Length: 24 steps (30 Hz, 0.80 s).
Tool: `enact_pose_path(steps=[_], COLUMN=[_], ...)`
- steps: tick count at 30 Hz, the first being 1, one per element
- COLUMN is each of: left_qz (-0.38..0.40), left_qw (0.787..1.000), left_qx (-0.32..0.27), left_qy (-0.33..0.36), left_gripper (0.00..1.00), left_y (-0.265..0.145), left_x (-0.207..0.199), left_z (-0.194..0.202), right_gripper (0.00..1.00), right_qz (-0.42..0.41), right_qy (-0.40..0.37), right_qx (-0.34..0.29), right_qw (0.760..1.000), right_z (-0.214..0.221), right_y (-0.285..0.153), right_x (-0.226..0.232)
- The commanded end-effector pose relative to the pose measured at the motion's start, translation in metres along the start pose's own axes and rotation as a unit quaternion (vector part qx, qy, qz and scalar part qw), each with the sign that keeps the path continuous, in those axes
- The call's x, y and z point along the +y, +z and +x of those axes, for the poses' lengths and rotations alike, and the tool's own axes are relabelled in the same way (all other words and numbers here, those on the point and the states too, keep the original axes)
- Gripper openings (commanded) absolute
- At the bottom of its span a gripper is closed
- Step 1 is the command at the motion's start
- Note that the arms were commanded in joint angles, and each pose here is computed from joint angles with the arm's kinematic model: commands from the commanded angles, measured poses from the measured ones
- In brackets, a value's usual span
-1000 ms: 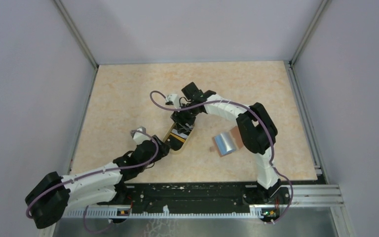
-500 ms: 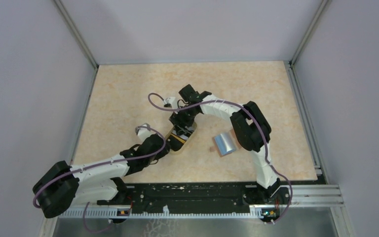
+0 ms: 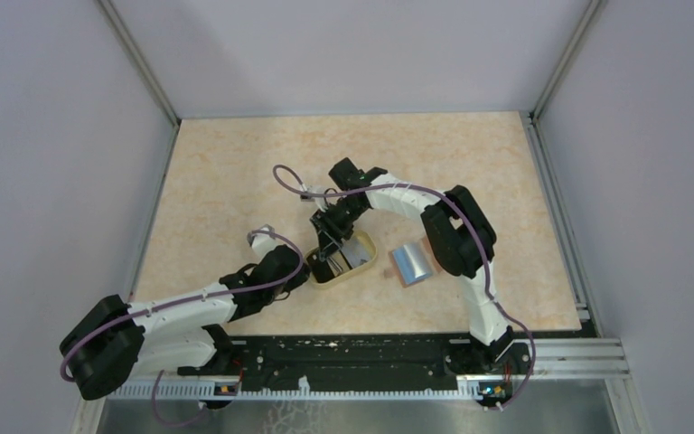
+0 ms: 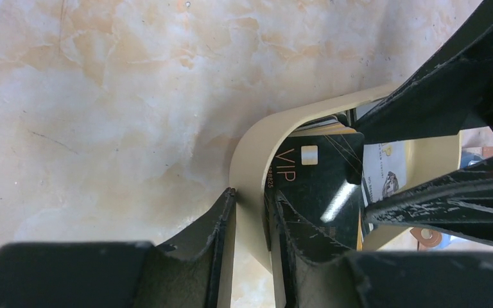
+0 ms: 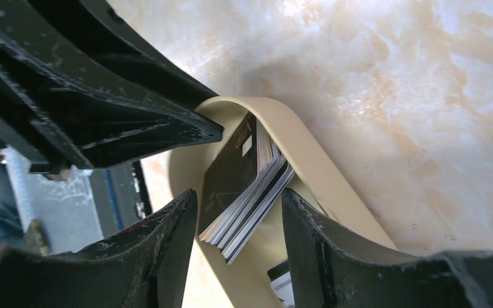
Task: Put the credit cards into the card holder
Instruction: Pick up the credit card from the storage box.
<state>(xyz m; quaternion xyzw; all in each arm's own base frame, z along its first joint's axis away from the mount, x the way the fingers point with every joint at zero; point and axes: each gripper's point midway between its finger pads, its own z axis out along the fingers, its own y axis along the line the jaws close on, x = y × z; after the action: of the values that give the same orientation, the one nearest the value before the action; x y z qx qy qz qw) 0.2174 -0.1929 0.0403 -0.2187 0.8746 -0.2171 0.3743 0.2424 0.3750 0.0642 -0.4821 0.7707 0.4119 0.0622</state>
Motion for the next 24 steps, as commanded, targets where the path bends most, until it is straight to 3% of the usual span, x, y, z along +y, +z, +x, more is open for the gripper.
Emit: enact_pose_path(steps=[1, 4, 10, 24], left_qz=[-0.026, -0.025, -0.018, -0.001], left_qw=[0.999, 0.999, 0.999, 0.998], left_qx=[0.008, 0.007, 0.002, 0.008], left_qy=[-0.019, -0.025, -0.046, -0.062], left_gripper=[0.30, 0.30, 0.28, 0.24], left_y=[-0.002, -0.003, -0.004, -0.003], left_x=[0.008, 0.007, 0.005, -0.005], left_z=[0.003, 0.002, 0.000, 0.002], right_gripper=[0.50, 0.50, 0.51, 0.54], right_qz=[-0.063, -0.067, 0.004, -0.030], right_qy=[0.002, 0.027, 0.088, 0.155], right_qx=[-0.040, -0.053, -0.050, -0.045], right_qw=[0.997, 0.996, 0.995, 0.986], right_z=[-0.026, -0.023, -0.008, 0.014], right_y=[-0.014, -0.011, -0.005, 0.015], right_x=[0.043, 0.045, 0.023, 0.033])
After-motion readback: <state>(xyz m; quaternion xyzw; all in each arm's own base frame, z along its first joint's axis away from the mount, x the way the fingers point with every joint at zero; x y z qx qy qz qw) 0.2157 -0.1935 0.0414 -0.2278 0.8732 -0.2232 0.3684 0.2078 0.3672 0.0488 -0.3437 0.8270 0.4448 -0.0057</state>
